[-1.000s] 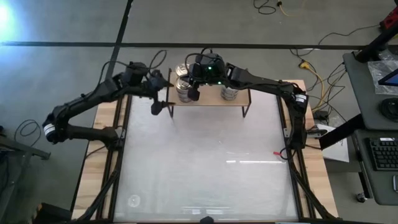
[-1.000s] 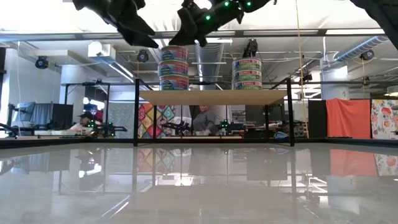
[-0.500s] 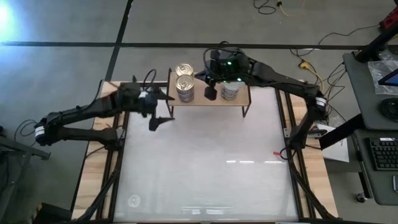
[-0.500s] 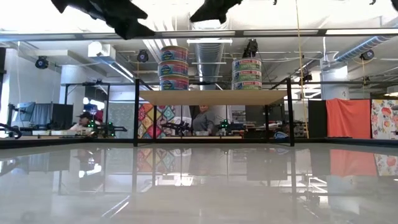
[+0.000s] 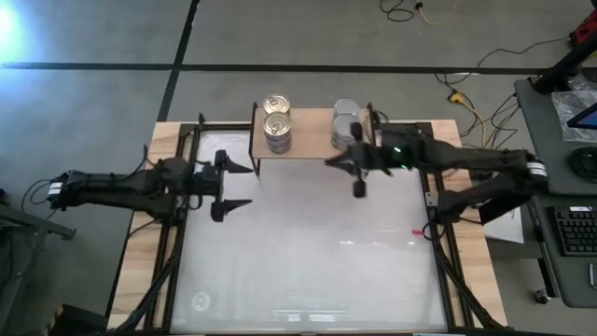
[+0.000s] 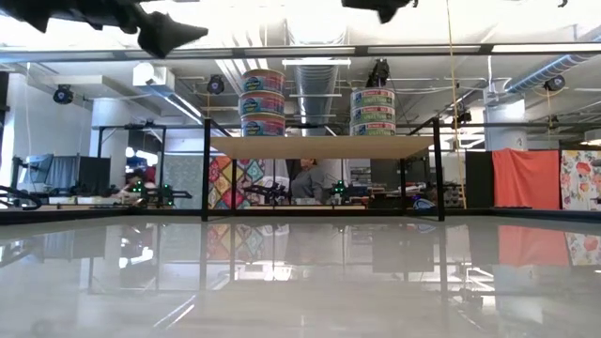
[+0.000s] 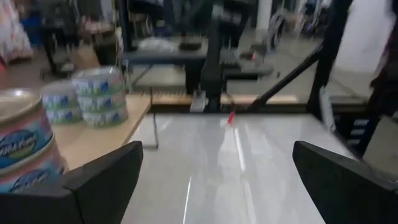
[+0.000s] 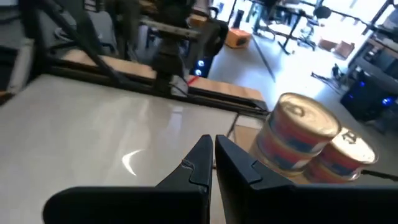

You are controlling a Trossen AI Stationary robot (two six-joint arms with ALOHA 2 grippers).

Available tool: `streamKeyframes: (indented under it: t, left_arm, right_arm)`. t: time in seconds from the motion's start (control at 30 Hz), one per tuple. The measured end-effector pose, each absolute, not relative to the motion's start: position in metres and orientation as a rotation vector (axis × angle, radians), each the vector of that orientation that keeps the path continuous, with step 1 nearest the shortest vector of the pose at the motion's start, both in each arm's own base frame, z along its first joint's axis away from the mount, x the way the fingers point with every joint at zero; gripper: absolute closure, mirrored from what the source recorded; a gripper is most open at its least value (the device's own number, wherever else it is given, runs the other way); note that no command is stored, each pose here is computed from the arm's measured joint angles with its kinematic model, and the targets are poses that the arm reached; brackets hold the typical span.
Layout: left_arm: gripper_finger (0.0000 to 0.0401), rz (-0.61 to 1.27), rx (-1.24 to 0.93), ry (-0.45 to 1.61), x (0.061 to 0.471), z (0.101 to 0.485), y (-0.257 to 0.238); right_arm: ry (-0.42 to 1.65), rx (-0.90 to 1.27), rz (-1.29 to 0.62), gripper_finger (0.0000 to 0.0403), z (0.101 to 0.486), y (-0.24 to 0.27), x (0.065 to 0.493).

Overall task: Stack canned seafood by type on shelf
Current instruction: Return to Home Position

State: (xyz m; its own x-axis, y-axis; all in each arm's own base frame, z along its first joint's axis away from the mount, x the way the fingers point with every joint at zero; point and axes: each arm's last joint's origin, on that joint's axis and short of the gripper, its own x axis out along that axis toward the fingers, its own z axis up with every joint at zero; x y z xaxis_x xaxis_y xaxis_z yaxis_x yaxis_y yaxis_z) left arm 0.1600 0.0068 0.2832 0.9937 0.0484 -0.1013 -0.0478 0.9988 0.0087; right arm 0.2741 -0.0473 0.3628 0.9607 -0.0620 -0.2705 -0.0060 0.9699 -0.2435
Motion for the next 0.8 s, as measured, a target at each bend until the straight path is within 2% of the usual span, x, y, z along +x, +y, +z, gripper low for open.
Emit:
streamKeyframes:
  t: [0.27, 0.43, 0.53, 0.8]
  left_arm:
    - [0.0003, 0.036, -0.020, -0.054, 0.147, 0.256, 0.004]
    - [0.0003, 0.032, -0.055, -0.123, 0.143, 0.240, 0.004]
    - [0.0003, 0.036, -0.072, -0.120, 0.141, 0.234, 0.004]
    - [0.0003, 0.088, -0.064, -0.066, 0.145, 0.227, 0.006]
  right_arm:
    - [0.182, -0.144, 0.013, 0.0390, 0.338, -0.020, 0.202]
    - [0.164, -0.088, -0.054, 0.0390, 0.321, -0.018, 0.163]
    - [0.177, -0.017, -0.119, 0.0390, 0.314, -0.017, 0.145]
    - [0.241, 0.109, -0.130, 0.0390, 0.302, -0.013, 0.107]
